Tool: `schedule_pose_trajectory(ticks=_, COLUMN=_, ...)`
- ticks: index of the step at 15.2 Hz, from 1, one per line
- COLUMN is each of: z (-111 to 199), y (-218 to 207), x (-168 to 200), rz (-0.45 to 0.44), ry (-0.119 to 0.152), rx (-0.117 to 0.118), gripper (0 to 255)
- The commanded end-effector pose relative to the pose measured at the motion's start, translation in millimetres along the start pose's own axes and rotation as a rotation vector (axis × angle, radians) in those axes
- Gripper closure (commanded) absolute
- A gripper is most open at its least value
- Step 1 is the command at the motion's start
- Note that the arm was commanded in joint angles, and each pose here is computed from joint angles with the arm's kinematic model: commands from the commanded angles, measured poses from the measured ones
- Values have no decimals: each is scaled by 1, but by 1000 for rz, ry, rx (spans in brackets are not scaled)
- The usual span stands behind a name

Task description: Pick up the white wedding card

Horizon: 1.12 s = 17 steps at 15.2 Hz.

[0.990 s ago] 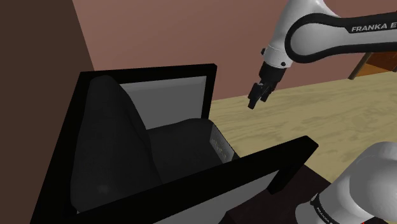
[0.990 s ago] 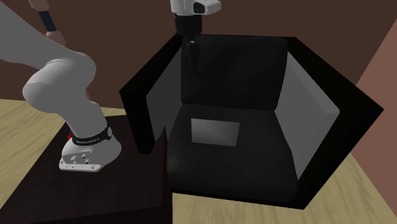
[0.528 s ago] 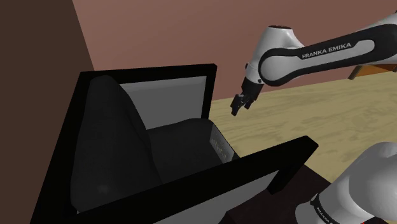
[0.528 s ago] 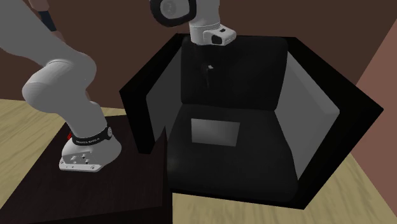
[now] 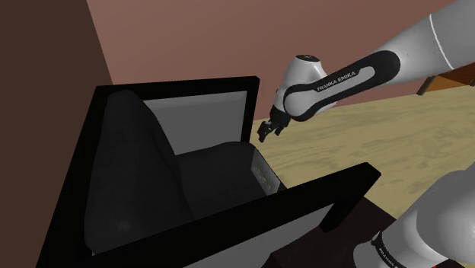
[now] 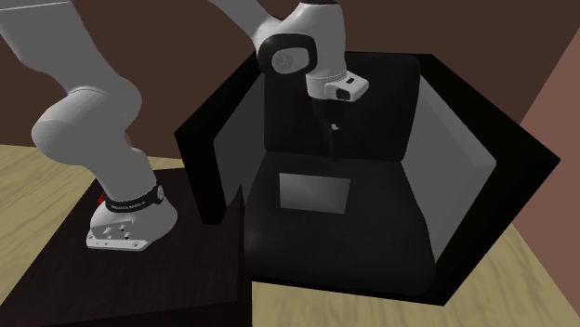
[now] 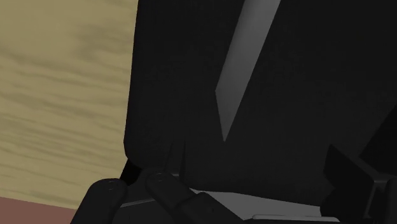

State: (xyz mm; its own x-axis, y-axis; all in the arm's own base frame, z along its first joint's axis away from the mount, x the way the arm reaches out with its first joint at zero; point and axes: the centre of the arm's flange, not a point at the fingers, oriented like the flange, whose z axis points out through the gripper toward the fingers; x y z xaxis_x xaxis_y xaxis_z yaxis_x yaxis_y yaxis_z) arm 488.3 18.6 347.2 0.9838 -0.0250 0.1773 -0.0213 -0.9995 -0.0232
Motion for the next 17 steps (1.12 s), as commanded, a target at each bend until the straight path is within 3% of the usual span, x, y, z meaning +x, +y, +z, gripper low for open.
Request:
schedule_pose_trajectory(ticks=1, z=23, y=1, x=12, rz=12, ry=19, rx=-1, gripper=0)
schedule_pose_trajectory(ticks=6, z=74, y=3, x=46, rz=39, ry=63, rx=-6, gripper=0)
schedule_pose_trajectory(ticks=16, z=113, y=4, x=39, rz=39, ry=63, rx=-6, gripper=0)
schedule_pose_trajectory(ticks=17, z=114, y=4, x=39, rz=39, ry=63, rx=-6, gripper=255)
